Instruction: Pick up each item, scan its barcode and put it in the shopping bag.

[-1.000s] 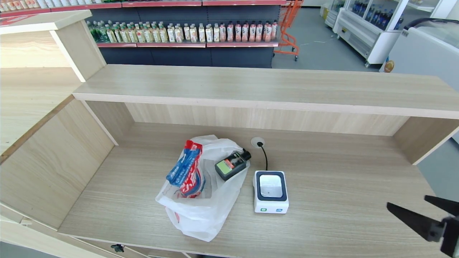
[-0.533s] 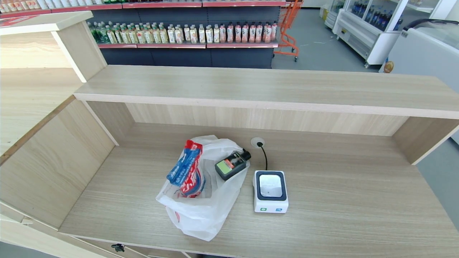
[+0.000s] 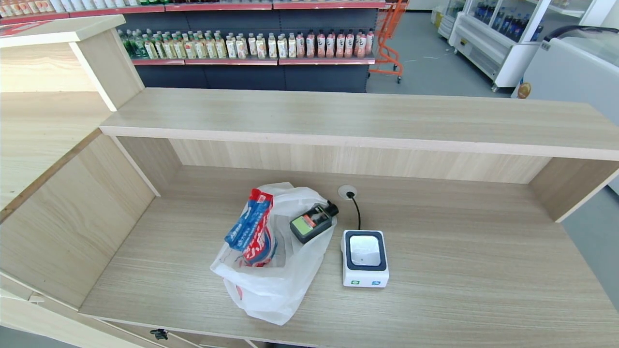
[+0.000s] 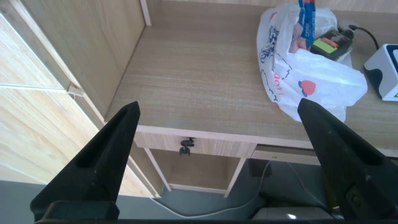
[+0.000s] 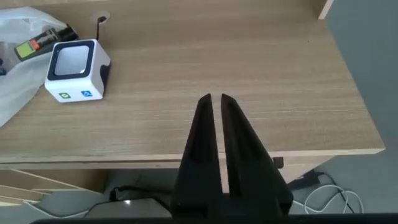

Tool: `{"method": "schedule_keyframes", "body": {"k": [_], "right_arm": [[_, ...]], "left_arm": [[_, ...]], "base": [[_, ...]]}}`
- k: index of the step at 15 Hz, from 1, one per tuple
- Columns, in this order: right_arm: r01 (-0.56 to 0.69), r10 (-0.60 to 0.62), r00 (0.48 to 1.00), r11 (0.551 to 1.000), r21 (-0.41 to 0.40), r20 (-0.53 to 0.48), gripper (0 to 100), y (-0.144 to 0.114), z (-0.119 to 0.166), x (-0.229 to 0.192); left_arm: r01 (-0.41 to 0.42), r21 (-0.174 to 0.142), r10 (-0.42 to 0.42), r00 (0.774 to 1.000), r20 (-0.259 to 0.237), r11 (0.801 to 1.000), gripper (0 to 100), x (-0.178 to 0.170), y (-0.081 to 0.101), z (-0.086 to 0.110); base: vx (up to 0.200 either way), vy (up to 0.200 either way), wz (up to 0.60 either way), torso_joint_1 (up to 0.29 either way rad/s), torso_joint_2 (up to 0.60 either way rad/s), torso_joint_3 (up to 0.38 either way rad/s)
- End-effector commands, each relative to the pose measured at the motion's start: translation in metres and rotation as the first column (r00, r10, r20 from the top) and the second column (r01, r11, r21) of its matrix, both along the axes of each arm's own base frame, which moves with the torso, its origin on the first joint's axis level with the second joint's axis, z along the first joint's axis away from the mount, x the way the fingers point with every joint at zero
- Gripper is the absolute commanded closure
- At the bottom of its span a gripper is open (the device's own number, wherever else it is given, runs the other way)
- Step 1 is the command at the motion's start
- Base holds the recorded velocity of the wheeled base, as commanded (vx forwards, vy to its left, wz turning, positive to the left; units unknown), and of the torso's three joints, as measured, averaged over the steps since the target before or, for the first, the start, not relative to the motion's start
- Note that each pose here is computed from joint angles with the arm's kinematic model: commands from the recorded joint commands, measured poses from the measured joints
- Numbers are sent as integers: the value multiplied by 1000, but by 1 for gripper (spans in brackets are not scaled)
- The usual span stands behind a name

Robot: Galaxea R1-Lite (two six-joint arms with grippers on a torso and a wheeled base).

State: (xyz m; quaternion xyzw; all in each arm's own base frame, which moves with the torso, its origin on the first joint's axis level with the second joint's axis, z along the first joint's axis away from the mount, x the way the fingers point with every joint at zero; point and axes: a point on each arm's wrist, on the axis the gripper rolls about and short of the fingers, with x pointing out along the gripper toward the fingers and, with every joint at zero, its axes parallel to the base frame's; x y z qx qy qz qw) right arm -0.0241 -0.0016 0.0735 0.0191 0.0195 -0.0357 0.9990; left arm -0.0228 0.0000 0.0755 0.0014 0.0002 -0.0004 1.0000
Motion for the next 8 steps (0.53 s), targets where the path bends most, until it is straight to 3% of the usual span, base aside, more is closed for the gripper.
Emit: {"method": "schedule_keyframes", "body": {"k": [1,5,8], "right_arm": [[0,0,1000,1000,0,-7,100,0,0,0],[0,0,1000,1000,0,-7,100,0,0,0],[0,0,1000,1000,0,-7,100,0,0,0]], "left_arm": [[1,0,-1,1000,0,1000,0,0,0,0],[-1,0,1,1000,0,1000,0,0,0,0],[-1,3,1,1000,0,1000,0,0,0,0]], "base": [[0,0,0,0,0,0],[0,0,0,0,0,0],[200,-200,0,2,2,2]]}}
